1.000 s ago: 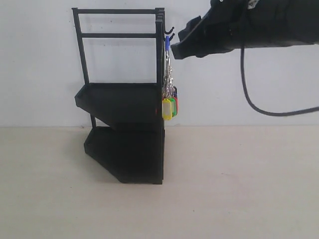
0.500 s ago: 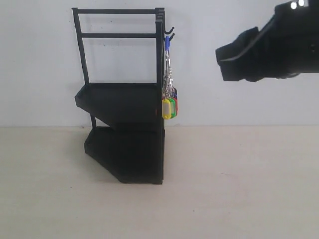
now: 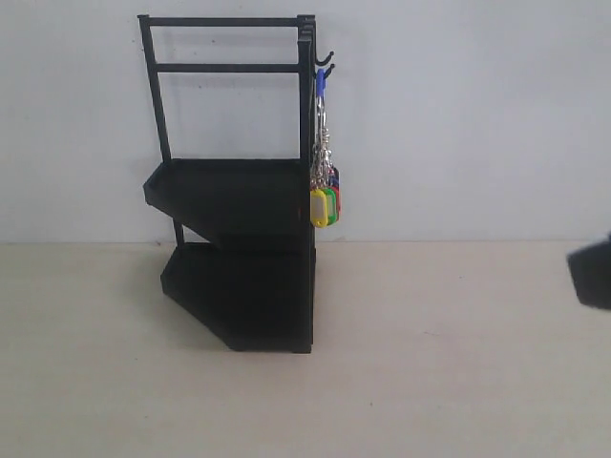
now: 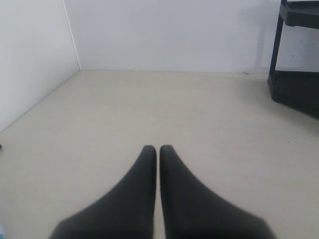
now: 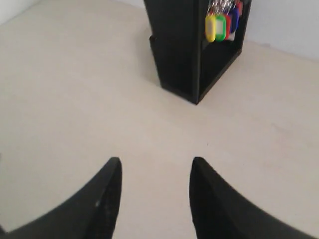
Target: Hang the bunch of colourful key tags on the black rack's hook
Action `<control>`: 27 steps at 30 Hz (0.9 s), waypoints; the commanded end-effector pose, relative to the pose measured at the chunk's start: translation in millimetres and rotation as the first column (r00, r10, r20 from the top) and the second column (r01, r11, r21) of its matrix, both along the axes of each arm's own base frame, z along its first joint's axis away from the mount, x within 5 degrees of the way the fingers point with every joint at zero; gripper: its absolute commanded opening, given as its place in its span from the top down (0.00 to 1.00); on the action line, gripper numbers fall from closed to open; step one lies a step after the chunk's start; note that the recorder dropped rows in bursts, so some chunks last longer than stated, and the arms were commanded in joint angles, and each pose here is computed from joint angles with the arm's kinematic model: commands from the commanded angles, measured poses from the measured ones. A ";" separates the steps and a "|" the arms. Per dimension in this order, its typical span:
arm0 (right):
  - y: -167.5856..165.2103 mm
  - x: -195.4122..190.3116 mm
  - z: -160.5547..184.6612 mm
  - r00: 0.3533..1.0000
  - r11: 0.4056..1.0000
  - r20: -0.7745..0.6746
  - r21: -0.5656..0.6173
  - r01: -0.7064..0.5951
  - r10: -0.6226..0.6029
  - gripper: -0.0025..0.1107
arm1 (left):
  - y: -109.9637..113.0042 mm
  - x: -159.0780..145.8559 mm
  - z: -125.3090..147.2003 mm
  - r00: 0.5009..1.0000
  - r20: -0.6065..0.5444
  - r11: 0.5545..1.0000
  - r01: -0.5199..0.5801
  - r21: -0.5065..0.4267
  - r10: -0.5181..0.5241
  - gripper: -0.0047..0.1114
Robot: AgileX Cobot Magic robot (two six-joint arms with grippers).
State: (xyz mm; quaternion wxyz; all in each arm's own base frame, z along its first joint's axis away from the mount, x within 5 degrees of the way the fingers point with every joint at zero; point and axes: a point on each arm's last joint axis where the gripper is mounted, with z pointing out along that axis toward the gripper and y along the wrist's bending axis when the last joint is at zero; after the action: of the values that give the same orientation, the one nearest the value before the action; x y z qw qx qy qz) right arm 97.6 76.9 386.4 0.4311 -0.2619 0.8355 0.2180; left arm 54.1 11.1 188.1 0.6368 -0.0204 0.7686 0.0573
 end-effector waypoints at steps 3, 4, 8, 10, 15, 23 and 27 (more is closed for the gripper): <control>-12.3 -35.7 -4.1 0.991 0.999 -0.126 0.007 -0.043 0.043 0.61 | -0.5 0.4 1.3 1.000 0.009 1.000 0.005 -0.005 -0.005 0.92; -12.6 -38.1 -4.0 0.989 0.999 -0.137 0.016 -0.045 0.047 0.61 | -0.5 0.4 1.3 1.000 0.009 1.000 0.005 -0.005 -0.005 0.92; -13.0 -40.4 -3.1 0.990 0.998 -0.134 0.027 -0.049 0.052 0.61 | -0.5 0.4 1.3 1.000 0.009 1.000 0.005 -0.005 -0.005 0.92; -13.0 -40.4 -3.1 0.990 0.998 -0.134 0.027 -0.049 0.052 0.61 | -0.5 0.4 1.3 1.000 0.009 1.000 0.005 -0.005 -0.005 0.92; -13.0 -40.4 -3.1 0.990 0.998 -0.134 0.027 -0.049 0.052 0.61 | -0.5 0.4 1.3 1.000 0.009 1.000 0.005 -0.005 -0.005 0.92; -10.7 -31.0 2.6 0.999 0.997 -0.024 0.067 -0.029 0.031 0.61 | -0.5 0.4 1.3 1.000 0.009 1.000 0.005 -0.005 -0.005 0.92; -8.6 -6.7 2.8 0.965 0.970 0.235 0.235 0.055 -0.112 0.61 | -0.5 0.4 1.3 1.000 0.009 1.000 0.005 -0.005 -0.005 0.92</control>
State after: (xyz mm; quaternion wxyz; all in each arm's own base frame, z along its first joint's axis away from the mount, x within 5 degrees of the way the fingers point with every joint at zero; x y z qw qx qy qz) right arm 75.3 67.7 391.3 0.4884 -0.2395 0.7977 0.2604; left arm 54.1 11.1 188.1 0.6368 -0.0204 0.7686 0.0573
